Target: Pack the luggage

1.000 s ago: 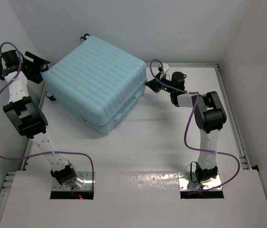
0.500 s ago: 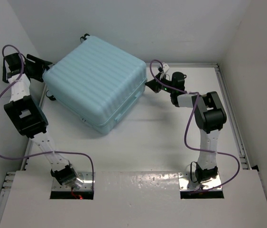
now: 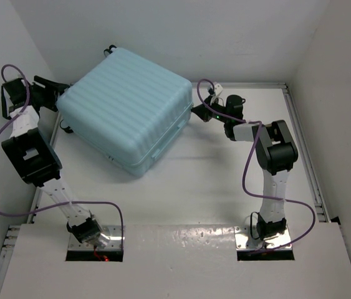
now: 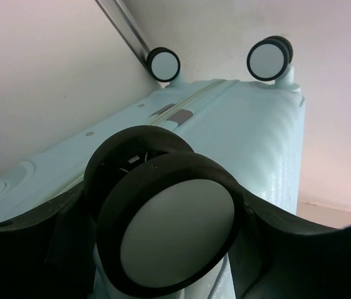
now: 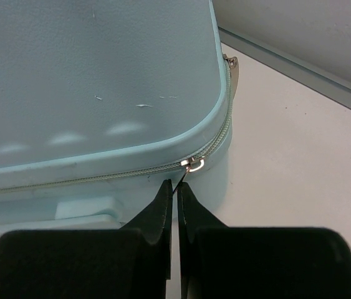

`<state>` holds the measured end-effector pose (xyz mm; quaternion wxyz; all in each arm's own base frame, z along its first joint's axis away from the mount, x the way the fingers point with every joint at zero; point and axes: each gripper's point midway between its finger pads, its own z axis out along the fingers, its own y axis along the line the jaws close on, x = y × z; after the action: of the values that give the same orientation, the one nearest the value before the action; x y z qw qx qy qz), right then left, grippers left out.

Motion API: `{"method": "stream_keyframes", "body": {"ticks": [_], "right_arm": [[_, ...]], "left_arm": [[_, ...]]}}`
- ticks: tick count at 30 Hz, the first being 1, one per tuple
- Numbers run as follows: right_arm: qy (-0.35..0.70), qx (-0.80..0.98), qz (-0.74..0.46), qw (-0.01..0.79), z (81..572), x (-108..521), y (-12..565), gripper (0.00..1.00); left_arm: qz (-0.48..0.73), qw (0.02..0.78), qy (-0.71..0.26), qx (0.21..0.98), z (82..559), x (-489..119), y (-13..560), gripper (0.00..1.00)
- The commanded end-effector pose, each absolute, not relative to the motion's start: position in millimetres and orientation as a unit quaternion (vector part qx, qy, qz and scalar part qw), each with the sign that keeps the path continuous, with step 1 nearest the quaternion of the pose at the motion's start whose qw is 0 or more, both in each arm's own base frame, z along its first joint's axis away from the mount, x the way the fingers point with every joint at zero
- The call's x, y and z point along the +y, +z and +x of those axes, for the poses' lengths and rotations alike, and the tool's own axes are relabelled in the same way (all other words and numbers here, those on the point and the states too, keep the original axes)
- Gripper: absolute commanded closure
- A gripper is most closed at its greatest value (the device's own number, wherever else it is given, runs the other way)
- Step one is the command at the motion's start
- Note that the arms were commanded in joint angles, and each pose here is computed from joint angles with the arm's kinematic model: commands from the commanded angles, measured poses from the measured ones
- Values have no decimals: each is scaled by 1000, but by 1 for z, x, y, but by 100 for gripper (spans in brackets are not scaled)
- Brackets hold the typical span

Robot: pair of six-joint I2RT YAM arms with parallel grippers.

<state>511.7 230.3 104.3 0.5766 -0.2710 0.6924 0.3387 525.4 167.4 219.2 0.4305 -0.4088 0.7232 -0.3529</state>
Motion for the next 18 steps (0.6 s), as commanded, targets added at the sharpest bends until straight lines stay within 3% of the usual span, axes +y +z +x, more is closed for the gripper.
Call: {"method": "stream_keyframes", "body": {"ticks": [1,2,6,9,10,14,17,18], "right_arm": [[390,611,-343,598,481,269,162,100],[389,610,-344,599,481,268,163,100],[387,613,-341,599,482,264,161,100],[389,612,-341,598,481,265,161,100],[387,611,-341,600,482,265,162,100],[388,613,-340,599,482,264,161,100],[388,613,-341,598,482,265,161,100],[388,614,-340,597,482,264,159,100]], "left_arm": [[-402,409,-391,720,516,147,228,36],[-402,415,-386,719,515,148,232,26],[-404,437,-379,709,514,162,248,20],[-404,441,-382,704,513,166,250,20],[-404,441,-382,704,513,166,250,27],[-407,456,-379,695,511,177,259,25],[-405,454,-382,696,510,176,260,49],[-405,454,-382,696,510,176,260,63]]}}
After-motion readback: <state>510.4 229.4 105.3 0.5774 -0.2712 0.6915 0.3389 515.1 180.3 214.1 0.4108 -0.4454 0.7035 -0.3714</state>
